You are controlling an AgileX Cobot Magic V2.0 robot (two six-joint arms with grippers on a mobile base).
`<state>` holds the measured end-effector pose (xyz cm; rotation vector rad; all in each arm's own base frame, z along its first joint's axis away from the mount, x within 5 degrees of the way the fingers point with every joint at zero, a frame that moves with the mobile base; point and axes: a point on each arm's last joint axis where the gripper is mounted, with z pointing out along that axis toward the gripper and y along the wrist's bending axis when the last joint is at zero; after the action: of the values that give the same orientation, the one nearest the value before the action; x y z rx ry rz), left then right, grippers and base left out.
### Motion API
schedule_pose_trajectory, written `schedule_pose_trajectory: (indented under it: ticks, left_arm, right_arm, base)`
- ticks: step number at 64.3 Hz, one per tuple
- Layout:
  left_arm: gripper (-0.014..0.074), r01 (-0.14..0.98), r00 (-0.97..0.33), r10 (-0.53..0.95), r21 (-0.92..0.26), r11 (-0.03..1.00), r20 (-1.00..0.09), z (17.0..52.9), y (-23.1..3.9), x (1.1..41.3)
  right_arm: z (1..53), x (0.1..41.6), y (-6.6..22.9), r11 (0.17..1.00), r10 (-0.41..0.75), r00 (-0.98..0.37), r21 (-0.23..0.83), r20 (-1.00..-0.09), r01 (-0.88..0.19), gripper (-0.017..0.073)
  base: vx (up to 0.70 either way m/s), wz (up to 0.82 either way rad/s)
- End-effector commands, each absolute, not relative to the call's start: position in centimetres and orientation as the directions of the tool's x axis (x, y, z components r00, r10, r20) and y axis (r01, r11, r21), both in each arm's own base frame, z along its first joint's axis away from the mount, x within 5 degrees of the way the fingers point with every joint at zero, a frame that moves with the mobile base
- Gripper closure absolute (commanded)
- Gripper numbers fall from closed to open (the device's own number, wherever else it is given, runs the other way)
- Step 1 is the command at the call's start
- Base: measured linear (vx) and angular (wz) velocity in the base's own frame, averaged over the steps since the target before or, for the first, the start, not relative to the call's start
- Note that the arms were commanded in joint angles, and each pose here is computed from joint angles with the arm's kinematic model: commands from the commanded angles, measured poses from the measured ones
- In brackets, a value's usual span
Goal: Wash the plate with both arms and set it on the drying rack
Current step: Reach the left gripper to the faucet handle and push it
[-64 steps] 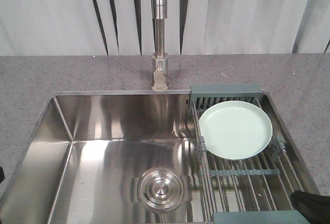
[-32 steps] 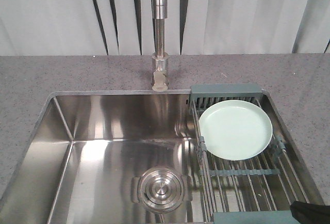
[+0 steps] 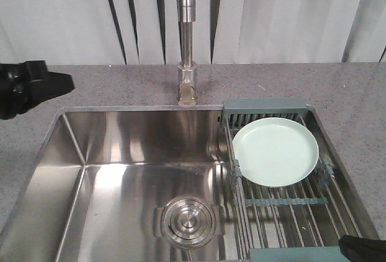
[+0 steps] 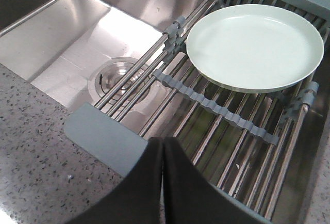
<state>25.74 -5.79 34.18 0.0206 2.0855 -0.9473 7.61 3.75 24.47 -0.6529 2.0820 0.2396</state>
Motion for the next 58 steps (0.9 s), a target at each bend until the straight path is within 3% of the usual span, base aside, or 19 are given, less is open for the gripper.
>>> schedule_pose_trajectory:
  ticks: [1,9,32,58]
  left_arm:
    - [0.06,0.417,-0.653,-0.33,-0.687,0.595,-0.682,35.8,-7.3,27.8]
    - [0.06,0.41,-0.726,-0.333,-0.768,0.492,-0.601,34.4,-9.3,31.1]
    - [0.06,0.364,-0.841,-0.262,-0.852,0.375,-0.474,29.6,-15.9,37.3]
    - [0.06,0.272,-0.886,-0.283,-0.906,0.324,-0.367,24.6,-18.4,41.8]
  right_arm:
    - [25.7,8.0,3.8,0.857,-0.317,-0.404,-0.077,-0.858,-0.509,0.0564]
    - [25.7,8.0,3.8,0.857,-0.316,-0.404,-0.076,-0.858,-0.509,0.0564]
    - [25.7,8.0,3.8,0.857,-0.316,-0.404,-0.076,-0.858,-0.509,0.0564]
    - [25.7,8.0,3.8,0.858,-0.316,-0.404,-0.077,-0.859,-0.508,0.0564]
  base:
    - [0.0,0.0]
    - [0.0,0.0]
    - [0.0,0.0]
    - [0.0,0.0]
